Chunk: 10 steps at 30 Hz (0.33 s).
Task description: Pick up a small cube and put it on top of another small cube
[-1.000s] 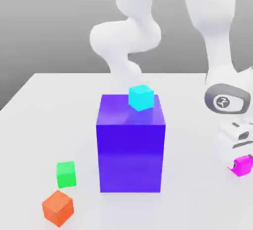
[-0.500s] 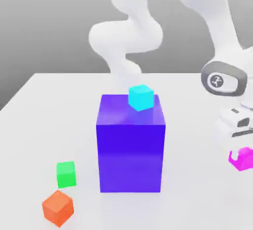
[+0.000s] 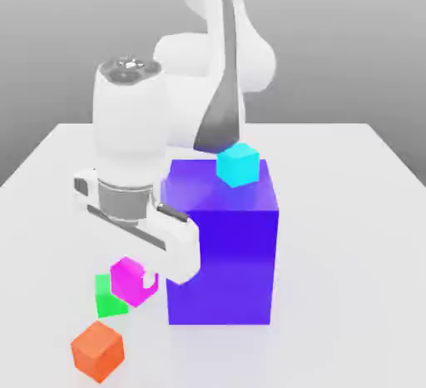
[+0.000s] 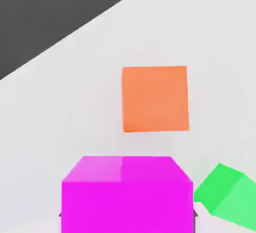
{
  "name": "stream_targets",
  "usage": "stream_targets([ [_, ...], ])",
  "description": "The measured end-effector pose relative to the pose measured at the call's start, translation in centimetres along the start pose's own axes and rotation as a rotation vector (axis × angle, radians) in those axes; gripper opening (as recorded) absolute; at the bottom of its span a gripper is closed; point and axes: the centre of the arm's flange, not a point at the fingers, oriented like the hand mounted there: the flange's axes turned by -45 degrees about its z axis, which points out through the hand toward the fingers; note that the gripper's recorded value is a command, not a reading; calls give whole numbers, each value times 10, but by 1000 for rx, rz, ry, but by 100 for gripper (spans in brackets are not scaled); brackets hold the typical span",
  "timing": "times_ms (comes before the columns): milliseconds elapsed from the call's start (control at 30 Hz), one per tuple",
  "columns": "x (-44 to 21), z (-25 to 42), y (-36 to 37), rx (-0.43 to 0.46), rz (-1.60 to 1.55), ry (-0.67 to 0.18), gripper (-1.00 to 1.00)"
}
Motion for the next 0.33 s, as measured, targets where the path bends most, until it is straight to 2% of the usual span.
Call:
stream_targets([
  [233,-15,55,18,16,76,-29,-100],
  [267,-16,63,18,15,76,-29,100],
  [333,-16,63,18,15,76,-29,100],
])
